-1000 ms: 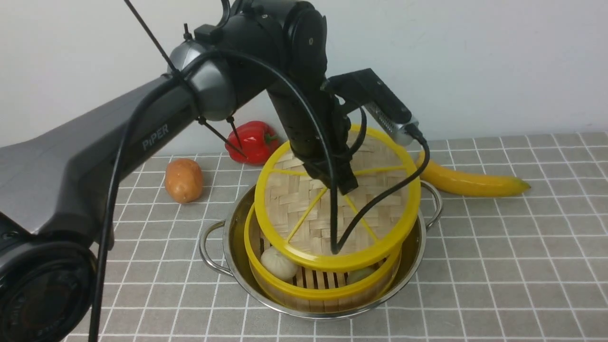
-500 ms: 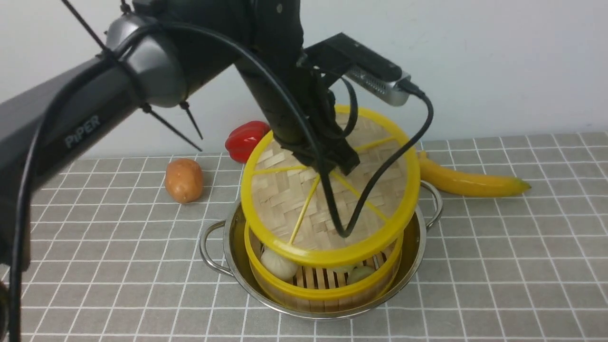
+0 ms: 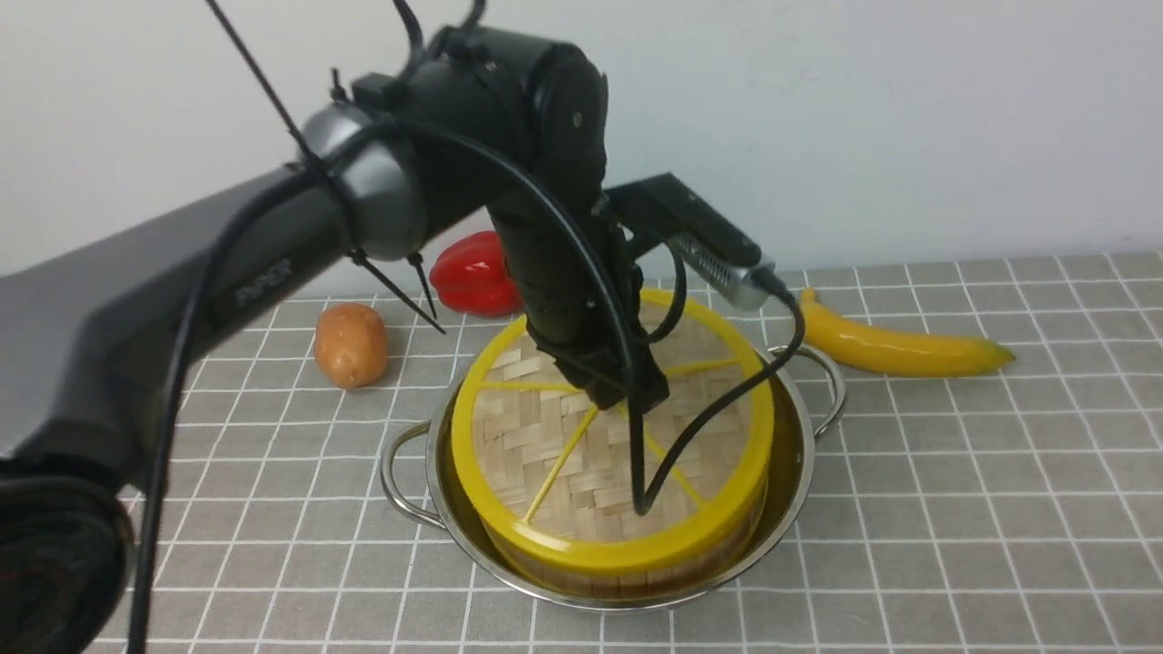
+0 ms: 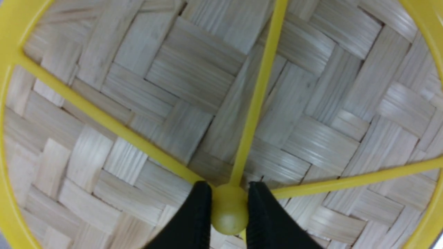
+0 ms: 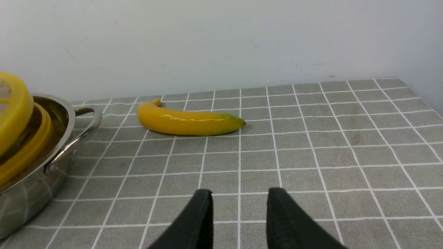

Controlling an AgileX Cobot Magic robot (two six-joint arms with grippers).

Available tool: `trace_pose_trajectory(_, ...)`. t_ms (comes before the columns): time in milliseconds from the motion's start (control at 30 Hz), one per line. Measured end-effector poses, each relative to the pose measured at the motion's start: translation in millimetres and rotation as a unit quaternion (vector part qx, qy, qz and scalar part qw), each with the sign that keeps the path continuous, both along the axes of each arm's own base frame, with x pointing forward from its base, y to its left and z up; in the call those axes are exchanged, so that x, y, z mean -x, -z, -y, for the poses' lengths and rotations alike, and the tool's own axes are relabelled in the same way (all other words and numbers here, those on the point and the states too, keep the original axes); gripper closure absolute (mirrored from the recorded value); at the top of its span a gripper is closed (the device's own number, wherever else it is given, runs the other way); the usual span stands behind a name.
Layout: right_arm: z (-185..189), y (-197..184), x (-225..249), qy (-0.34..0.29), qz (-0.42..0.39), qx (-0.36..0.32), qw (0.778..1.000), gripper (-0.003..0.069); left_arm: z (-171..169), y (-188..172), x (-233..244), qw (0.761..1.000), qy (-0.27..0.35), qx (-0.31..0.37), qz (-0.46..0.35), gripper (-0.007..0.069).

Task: Place the steamer in the pot on the grey tablecloth, and put the lid on the steamer.
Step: 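Place the yellow bamboo steamer lid onto the steamer in the pot with the left gripper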

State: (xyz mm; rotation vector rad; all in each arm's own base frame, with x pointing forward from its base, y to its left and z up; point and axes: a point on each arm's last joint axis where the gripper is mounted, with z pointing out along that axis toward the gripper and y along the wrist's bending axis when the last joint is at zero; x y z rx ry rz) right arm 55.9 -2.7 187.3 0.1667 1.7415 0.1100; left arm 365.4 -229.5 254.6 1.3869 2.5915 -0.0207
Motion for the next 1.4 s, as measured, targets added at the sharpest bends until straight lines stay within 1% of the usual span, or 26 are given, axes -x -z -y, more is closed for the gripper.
trace_pose_trajectory(100,0.0,0.0,0.0,0.000,0.000,0.000,1.000,0.0419,0.2,1.2,-0.3,1.000,0.007,-0.002,0.000,0.0508)
trace_pose_trajectory(400,0.0,0.0,0.0,0.000,0.000,0.000,1.000,0.0419,1.0,1.2,-0.3,0.998,0.067,-0.008,0.006,0.0508)
trace_pose_trajectory(467,0.0,0.0,0.0,0.000,0.000,0.000,1.000,0.0419,2.1,0.8,-1.2,0.996,0.088,-0.006,0.014,0.0508)
trace_pose_trajectory(567,0.0,0.0,0.0,0.000,0.000,0.000,1.000,0.0419,3.3,0.4,-2.9,0.994,0.103,-0.002,0.026,0.0508)
trace_pose_trajectory(867,0.0,0.0,0.0,0.000,0.000,0.000,1.000,0.0419,3.6,1.1,-2.9,0.994,0.108,-0.003,0.025,0.0508)
trace_pose_trajectory(1100,0.0,0.0,0.0,0.000,0.000,0.000,1.000,0.0419,6.4,12.7,-7.3,0.994,0.108,-0.004,0.022,0.0508)
trace_pose_trajectory(1233,0.0,0.0,0.0,0.000,0.000,0.000,1.000,0.0419,6.8,12.7,-8.1,0.994,0.108,-0.003,0.025,0.0508)
trace_pose_trajectory(1333,0.0,0.0,0.0,0.000,0.000,0.000,1.000,0.0419,7.3,13.4,-8.8,0.994,0.108,-0.002,0.028,0.0480)
trace_pose_trajectory(1367,0.0,0.0,0.0,0.000,0.000,0.000,1.000,0.0419,7.9,13.2,-9.6,0.994,0.107,0.001,0.032,0.0458)
trace_pose_trajectory(1400,0.0,0.0,0.0,0.000,0.000,0.000,1.000,0.0419,8.5,12.9,-10.6,0.994,0.107,0.004,0.038,0.0420)
